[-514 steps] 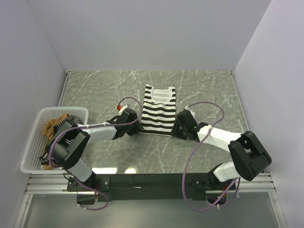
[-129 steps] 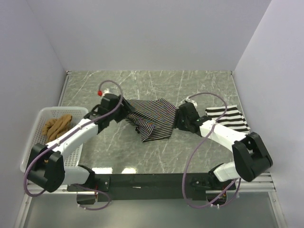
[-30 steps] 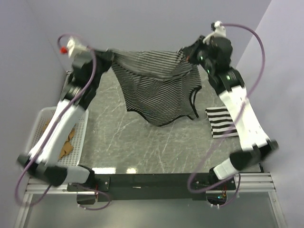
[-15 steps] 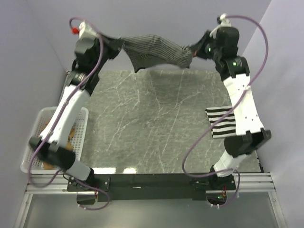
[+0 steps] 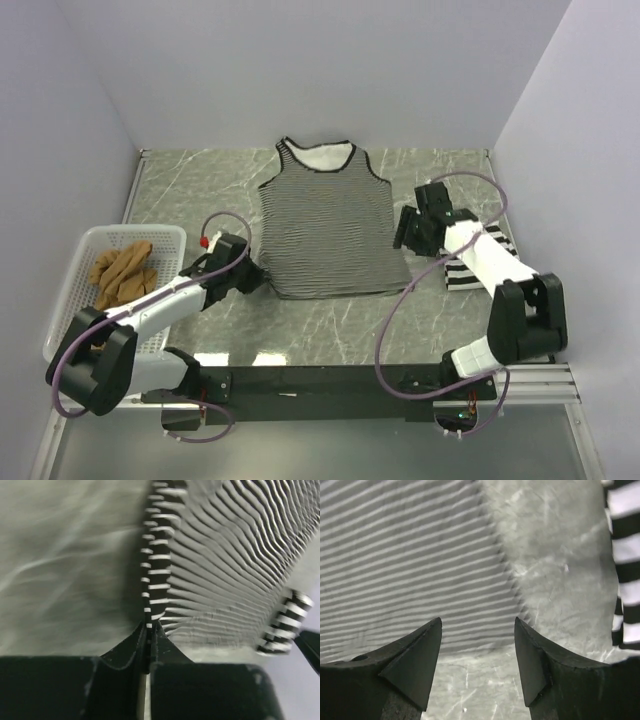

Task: Fold and stack the tank tops
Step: Flatten the tank top out

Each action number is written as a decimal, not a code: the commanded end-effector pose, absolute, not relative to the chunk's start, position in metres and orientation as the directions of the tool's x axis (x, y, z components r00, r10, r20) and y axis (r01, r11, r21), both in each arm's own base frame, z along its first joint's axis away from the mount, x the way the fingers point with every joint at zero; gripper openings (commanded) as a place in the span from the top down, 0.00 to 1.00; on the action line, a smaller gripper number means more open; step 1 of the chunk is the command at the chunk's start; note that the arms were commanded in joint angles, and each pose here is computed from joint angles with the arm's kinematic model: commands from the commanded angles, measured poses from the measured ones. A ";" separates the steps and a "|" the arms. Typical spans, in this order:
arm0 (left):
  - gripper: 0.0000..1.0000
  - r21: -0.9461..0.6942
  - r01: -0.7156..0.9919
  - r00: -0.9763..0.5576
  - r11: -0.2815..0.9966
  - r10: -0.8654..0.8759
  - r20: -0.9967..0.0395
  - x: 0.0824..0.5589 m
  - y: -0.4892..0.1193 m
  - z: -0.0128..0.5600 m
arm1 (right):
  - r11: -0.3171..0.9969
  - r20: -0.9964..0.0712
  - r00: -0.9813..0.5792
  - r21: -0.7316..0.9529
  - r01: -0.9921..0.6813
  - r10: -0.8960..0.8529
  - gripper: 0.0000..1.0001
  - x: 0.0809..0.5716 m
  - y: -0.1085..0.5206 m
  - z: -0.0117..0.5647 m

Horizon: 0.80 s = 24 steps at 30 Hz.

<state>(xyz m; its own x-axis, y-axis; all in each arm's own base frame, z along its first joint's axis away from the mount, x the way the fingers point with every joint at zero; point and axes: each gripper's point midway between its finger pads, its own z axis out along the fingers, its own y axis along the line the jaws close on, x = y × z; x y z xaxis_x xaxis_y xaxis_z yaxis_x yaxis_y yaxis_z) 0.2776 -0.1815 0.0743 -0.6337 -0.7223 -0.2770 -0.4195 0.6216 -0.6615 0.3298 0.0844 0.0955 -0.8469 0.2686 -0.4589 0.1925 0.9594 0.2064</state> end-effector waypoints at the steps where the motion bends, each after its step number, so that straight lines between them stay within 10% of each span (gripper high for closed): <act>1: 0.98 -0.729 -0.387 -0.544 0.565 -0.778 -0.314 0.302 -0.181 0.108 | 0.928 -0.635 -0.678 0.282 0.243 0.370 0.33 0.347 0.079 0.135; 24: 1.00 -0.588 -0.397 -0.719 0.705 -0.637 -0.278 0.176 -0.246 0.056 | 0.952 -0.634 -0.752 0.306 -0.029 0.181 0.37 0.243 0.192 0.097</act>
<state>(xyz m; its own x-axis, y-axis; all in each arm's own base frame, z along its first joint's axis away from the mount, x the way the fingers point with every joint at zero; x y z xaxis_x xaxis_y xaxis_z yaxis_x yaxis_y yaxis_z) 0.1881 -0.2538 0.0555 -0.7686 -0.5773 -0.2757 -0.3363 0.7312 -0.5936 0.2422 0.1872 0.0883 -0.7871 0.1541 -0.5972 -0.0277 0.9585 0.2838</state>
